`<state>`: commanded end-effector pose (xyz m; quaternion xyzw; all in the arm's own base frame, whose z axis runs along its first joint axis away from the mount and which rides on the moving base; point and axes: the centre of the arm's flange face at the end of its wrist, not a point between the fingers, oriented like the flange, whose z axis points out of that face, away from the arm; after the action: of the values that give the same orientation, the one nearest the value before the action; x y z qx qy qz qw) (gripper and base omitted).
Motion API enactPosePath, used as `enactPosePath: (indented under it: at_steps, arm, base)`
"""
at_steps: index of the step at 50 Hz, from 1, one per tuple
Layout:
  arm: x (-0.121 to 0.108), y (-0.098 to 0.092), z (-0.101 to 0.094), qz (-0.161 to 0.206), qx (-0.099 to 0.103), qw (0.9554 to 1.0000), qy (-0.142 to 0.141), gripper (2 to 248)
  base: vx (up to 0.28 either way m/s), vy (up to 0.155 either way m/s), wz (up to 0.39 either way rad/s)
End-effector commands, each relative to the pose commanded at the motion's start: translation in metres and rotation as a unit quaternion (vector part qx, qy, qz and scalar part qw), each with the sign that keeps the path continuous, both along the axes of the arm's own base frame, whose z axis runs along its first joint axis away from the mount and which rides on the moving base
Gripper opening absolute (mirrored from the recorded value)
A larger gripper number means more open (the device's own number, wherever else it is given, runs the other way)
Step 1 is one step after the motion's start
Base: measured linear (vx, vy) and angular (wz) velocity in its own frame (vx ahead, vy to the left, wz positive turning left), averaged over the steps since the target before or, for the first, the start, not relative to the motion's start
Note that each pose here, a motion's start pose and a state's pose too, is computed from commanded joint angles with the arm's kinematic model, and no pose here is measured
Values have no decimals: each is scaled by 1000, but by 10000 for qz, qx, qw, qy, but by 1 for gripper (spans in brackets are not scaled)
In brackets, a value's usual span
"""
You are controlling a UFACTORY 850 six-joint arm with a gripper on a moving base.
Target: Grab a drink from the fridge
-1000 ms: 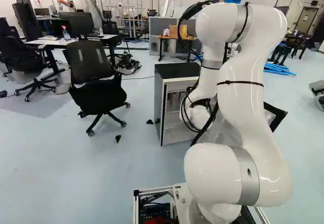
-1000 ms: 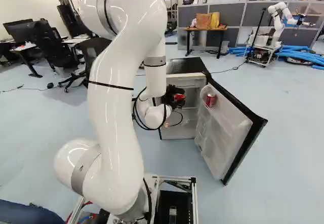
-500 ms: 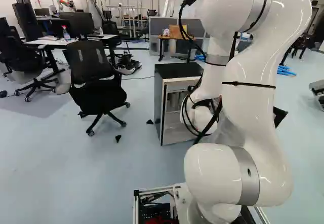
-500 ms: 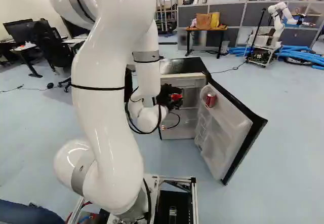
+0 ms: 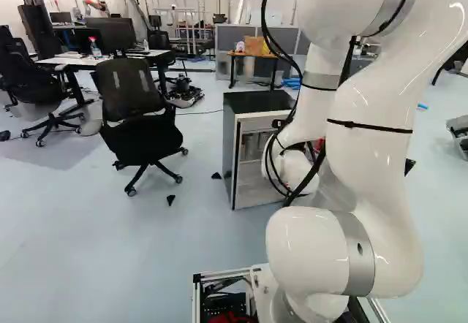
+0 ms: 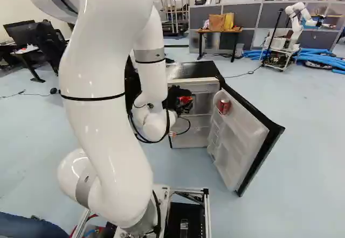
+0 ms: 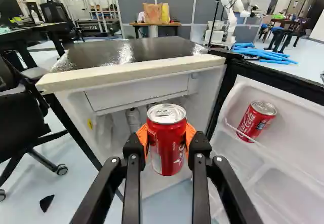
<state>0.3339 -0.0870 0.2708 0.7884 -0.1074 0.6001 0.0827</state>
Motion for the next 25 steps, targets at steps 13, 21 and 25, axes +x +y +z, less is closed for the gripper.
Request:
enactPosePath:
  at_steps: [13, 21, 25]
  arm:
    - [4, 1, 12, 156, -35, 9997, -171, 94]
    - [10, -1, 19, 218, -59, 9994, -262, 94]
    - [14, -2, 22, 242, -71, 9992, -305, 94]
  base:
    - [0, 0, 0]
    - [0, 0, 0]
    - [0, 0, 0]
